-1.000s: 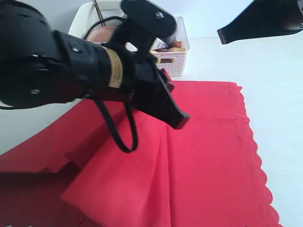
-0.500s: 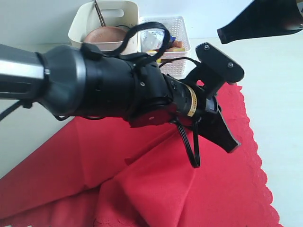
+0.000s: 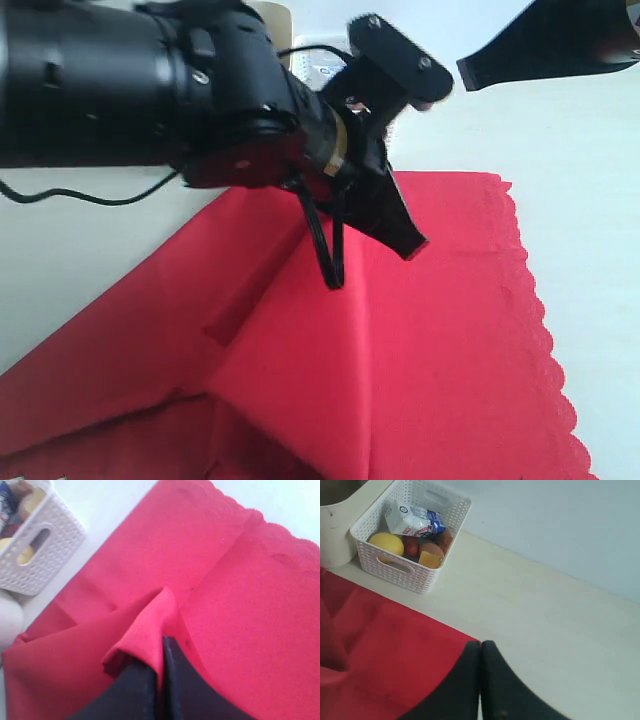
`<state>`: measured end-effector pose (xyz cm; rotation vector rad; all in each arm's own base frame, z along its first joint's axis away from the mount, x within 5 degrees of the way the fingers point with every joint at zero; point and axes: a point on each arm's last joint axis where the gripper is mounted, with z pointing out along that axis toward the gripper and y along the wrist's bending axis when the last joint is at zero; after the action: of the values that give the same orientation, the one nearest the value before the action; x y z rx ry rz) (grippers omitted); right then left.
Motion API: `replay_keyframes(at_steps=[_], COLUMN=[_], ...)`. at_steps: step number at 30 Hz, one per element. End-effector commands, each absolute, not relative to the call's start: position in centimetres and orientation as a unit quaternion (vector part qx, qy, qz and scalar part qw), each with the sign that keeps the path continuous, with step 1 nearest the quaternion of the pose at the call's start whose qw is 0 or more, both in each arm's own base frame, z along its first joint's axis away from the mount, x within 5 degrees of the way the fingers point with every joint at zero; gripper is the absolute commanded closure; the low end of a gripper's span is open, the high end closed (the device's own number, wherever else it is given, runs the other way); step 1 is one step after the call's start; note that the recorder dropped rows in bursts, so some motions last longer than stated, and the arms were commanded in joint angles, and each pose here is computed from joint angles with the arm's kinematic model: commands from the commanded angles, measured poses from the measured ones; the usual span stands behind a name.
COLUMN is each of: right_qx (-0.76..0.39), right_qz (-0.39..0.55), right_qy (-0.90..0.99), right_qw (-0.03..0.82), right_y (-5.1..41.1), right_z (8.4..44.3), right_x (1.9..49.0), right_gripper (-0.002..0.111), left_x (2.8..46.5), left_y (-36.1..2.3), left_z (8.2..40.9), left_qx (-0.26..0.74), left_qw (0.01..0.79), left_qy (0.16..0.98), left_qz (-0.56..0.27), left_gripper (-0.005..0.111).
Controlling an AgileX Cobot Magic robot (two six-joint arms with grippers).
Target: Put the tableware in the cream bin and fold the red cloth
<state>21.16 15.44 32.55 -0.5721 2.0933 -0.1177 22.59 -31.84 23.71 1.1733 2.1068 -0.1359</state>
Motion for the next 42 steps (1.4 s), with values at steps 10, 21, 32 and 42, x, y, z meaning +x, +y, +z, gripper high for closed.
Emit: replay_keyframes(at_steps=[10, 21, 32, 42], right_qx=[-0.235, -0.233, -0.233, -0.236], right_qz=[-0.02, -0.026, -0.026, -0.004], right_qy=[0.846, 0.849, 0.848, 0.845], right_qw=[0.477, 0.474, 0.475, 0.48], right_y=[15.8, 15.7, 15.7, 16.1], right_z=[32.7, 32.7, 32.7, 32.8], right_x=[21.1, 21.1, 21.1, 21.0], right_gripper=[0.108, 0.108, 0.108, 0.108], left_x=[24.5, 24.1, 18.8, 11.8], left_y=[-37.2, -36.4, -24.5, -17.1], left_z=[16.7, 17.8, 24.6, 17.9], left_qx=[0.438, 0.457, 0.428, 0.441], left_qw=[0.366, 0.323, 0.29, 0.3], left_qy=[0.805, 0.826, 0.856, 0.839], left_qz=[-0.161, -0.071, 0.018, -0.111], left_gripper=[0.101, 0.003, 0.05, 0.058])
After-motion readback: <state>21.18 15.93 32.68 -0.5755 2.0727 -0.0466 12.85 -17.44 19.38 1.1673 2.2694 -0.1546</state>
